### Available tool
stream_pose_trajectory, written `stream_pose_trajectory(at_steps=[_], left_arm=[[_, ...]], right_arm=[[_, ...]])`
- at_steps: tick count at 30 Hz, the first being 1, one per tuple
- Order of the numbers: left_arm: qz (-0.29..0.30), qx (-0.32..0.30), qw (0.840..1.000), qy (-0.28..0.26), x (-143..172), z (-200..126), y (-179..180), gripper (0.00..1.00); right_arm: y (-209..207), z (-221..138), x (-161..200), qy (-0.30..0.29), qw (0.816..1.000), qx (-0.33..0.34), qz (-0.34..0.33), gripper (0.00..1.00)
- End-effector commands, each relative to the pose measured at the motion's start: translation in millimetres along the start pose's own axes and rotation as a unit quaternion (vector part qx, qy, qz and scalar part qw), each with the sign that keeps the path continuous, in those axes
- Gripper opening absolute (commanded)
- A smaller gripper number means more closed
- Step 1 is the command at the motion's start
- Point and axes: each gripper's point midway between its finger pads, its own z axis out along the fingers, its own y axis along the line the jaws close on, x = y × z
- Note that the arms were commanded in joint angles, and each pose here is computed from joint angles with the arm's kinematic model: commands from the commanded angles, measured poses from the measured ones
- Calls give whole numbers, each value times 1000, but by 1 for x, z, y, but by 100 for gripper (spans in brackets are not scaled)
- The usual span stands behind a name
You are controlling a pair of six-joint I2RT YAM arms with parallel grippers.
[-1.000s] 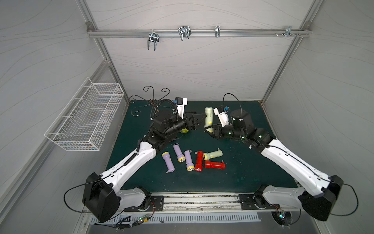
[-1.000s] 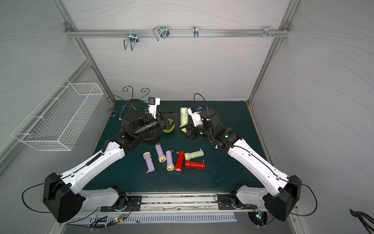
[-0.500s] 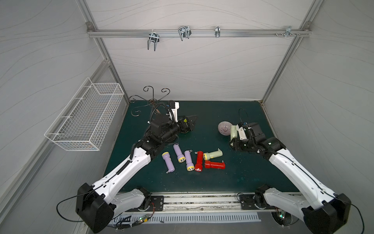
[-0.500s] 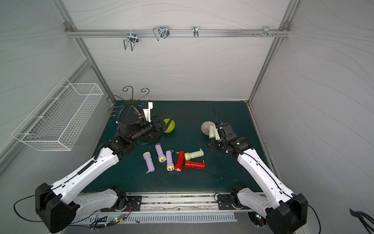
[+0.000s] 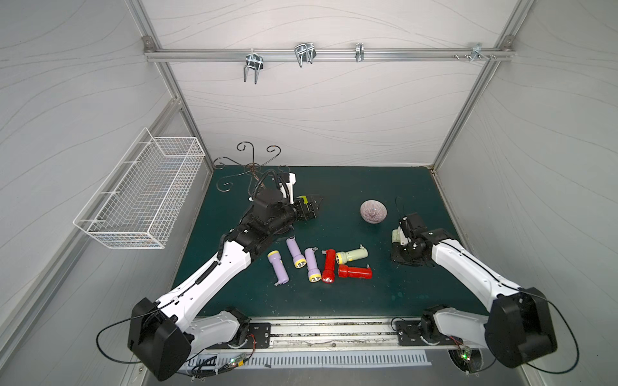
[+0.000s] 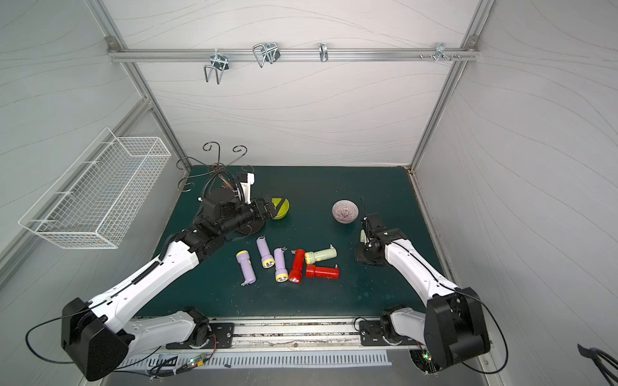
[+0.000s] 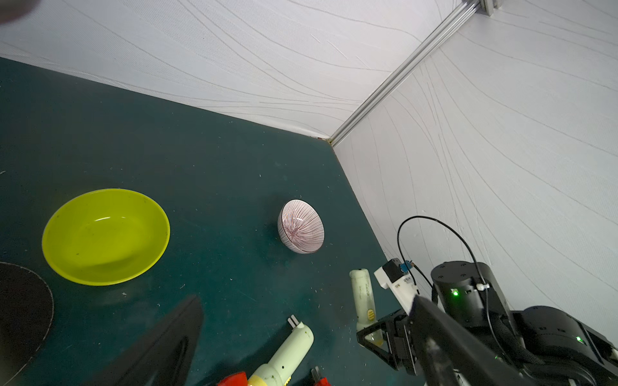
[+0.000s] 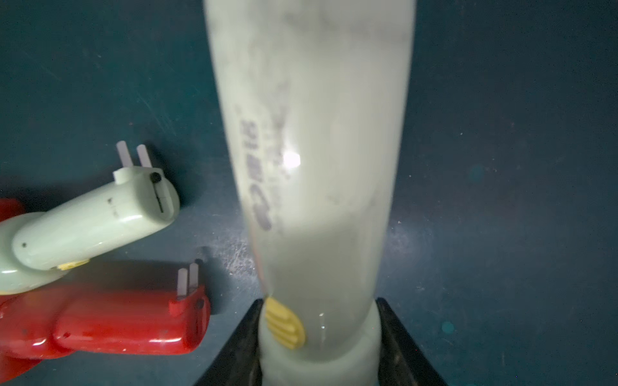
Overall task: Close the plug at the bottom of the flashlight
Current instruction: Place the flashlight at the center of the board.
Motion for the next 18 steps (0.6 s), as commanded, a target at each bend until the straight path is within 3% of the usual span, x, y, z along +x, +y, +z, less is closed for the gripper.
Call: stream_pose_trajectory(at_steps=[1,9,13,16,18], left_arm=[[-7,20,1000,-10,-13,-1,-13,100],[-11,21,1000,-6,-13,3,-12,100],[-21,24,1000,1,-11,6,-11,100],[-29,28,999,15,-9,10,-11,100],[-35,32,999,24,-8,13,-11,100]], right_arm=[[-2,8,-5,9,1000,10,-5,4],[-5,35,2,68,997,22,1,14],[-7,41,2,77,997,20,8,29],[-8,42,2,79,997,16,12,52],[-9,41,1,74,997,14,13,60]])
